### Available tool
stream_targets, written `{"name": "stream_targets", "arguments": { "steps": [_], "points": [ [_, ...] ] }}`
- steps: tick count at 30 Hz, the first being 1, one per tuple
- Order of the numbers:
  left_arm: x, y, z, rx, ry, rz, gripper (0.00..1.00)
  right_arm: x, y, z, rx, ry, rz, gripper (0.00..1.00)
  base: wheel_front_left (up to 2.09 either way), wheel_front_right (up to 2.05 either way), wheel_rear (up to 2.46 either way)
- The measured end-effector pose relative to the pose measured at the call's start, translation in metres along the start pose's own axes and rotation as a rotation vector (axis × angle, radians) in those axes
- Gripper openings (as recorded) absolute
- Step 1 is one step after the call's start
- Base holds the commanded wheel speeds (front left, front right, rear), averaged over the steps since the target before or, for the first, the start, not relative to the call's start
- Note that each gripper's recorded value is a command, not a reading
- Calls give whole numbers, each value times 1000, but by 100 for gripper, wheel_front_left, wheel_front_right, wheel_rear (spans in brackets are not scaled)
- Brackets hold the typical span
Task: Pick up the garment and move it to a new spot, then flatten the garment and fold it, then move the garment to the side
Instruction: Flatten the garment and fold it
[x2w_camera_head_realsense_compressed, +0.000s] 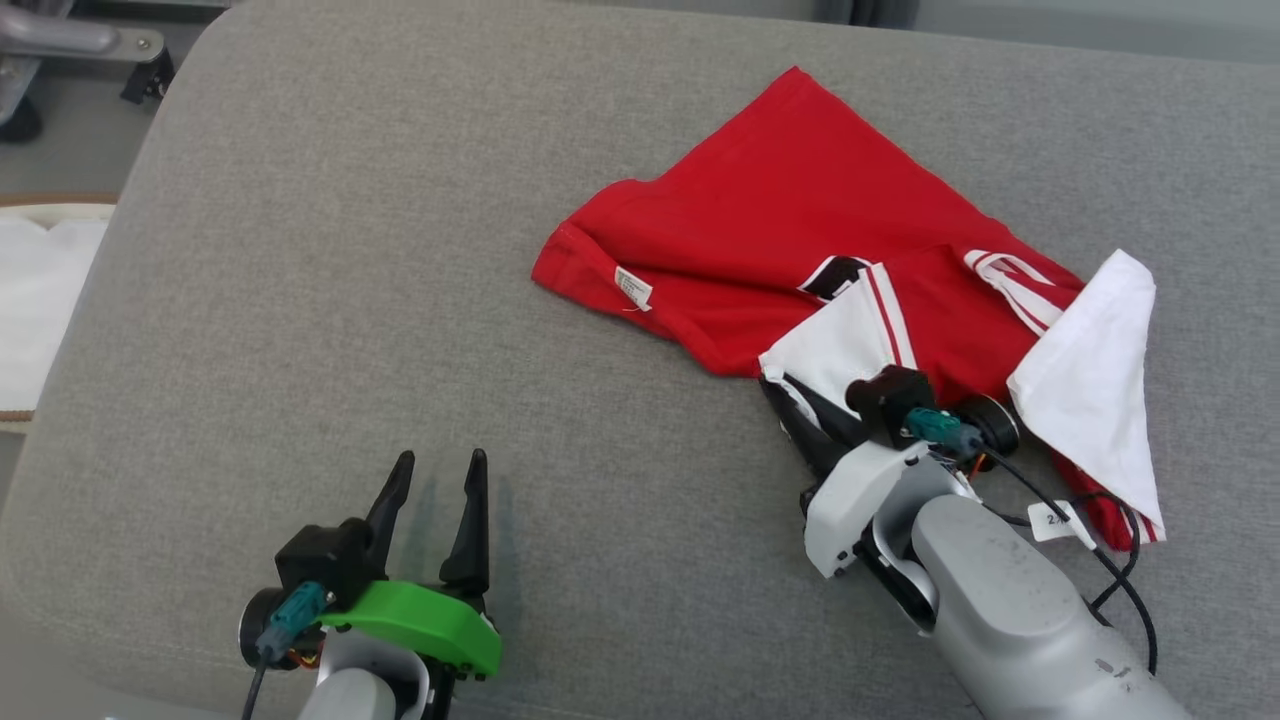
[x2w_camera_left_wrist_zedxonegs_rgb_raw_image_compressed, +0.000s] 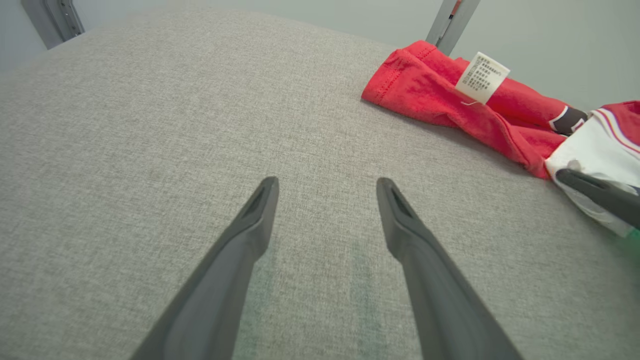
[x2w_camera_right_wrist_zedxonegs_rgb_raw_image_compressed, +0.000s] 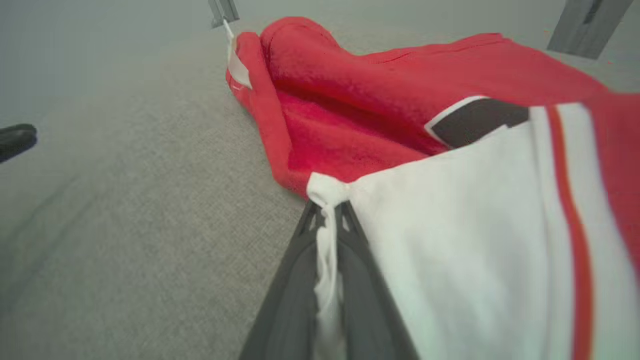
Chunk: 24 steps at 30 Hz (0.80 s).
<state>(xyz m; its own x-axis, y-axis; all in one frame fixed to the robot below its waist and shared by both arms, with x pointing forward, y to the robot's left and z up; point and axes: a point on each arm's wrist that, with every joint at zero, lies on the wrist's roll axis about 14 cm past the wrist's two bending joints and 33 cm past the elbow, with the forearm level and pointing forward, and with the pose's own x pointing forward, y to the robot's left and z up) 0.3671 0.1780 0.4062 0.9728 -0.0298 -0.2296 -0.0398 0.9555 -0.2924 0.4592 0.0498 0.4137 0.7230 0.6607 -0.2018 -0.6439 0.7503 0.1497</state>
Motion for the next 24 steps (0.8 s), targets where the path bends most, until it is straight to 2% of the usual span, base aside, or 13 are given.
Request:
{"name": "stream_targets", "arguments": {
  "steps": [9, 17, 24],
  "points": [
    [-2, -16, 8, 10, -28, -50, 100, -35, -24, 70, 21, -244, -119, 0, 0, 0, 0],
    [-4, -39, 9, 33, -36, -122, 100, -94, -79, 154, -2, -514, -320, 0, 0, 0, 0],
    [-9, -61, 4, 43, -24, -190, 100, -156, -117, 181, -16, -626, -495, 0, 0, 0, 0]
  ]
}}
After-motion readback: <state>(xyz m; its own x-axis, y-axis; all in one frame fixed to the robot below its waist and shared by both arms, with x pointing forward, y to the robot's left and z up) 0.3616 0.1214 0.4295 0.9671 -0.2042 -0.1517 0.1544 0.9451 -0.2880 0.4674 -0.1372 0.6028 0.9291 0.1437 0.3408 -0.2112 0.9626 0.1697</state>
